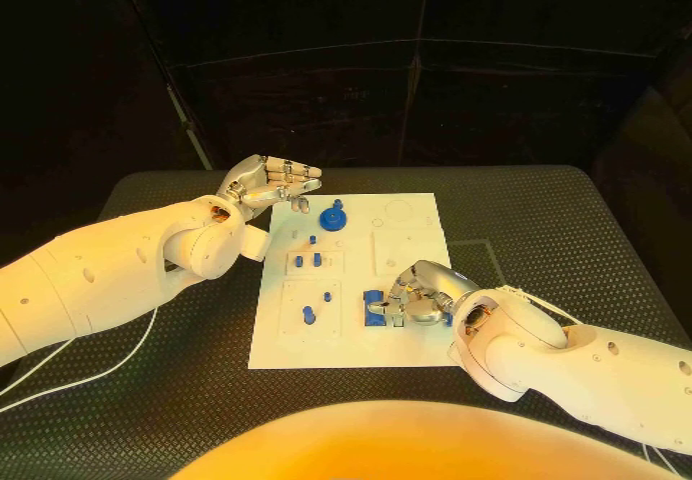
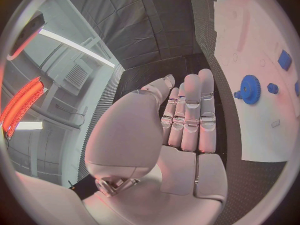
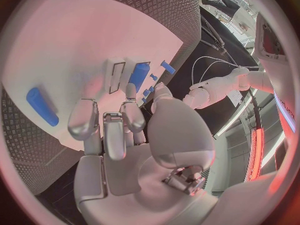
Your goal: Assemble the parts on the task board
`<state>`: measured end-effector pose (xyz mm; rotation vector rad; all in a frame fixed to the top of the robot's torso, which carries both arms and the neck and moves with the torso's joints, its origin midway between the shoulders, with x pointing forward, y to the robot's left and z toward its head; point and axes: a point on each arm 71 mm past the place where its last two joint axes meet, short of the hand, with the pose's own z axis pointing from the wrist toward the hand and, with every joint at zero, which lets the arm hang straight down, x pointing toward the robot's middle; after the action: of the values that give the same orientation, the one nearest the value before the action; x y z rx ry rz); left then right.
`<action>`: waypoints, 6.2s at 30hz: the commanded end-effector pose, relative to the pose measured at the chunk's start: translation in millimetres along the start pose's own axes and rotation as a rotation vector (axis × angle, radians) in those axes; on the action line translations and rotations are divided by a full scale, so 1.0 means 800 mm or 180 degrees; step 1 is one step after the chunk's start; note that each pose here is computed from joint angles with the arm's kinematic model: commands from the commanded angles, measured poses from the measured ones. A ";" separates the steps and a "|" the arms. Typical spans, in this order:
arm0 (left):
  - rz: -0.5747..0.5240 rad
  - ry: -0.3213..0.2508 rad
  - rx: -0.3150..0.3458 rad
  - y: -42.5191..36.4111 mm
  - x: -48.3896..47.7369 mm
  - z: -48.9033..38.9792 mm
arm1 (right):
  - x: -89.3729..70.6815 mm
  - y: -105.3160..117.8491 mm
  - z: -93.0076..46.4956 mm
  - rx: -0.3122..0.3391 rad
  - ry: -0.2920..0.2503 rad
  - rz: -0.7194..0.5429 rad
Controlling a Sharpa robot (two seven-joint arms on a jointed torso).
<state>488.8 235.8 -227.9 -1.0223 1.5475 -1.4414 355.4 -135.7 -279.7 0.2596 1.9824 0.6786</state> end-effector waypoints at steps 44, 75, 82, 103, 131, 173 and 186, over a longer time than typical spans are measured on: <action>-0.0015 0.0017 0.0029 -0.0024 -0.002 -0.002 | -0.059 -0.091 -0.030 0.0444 -0.0116 -0.0793; -0.0023 0.0041 -0.0006 -0.0005 -0.002 -0.001 | -0.035 -0.085 -0.028 0.0544 0.0203 -0.1303; -0.0026 0.0050 -0.0013 -0.0001 -0.002 -0.001 | -0.032 -0.082 -0.027 0.0546 0.0239 -0.1412; -0.0032 0.0058 -0.0021 0.0013 -0.001 -0.001 | -0.035 -0.062 -0.037 0.0464 -0.0049 -0.0670; -0.0033 0.0063 -0.0020 0.0005 0.000 -0.002 | -0.016 -0.026 -0.016 0.0321 -0.0079 0.0028; -0.0036 0.0070 -0.0023 0.0011 0.000 -0.001 | -0.021 -0.027 -0.007 0.0049 -0.0226 0.0195; -0.0432 -0.0035 0.0066 0.0053 -0.010 0.006 | -0.112 -0.064 0.027 -0.0770 -0.0600 0.1982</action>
<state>494.9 241.7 -235.2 -1.0965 1.5303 -1.4631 419.3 -211.0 -258.1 0.6056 1.7510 0.9890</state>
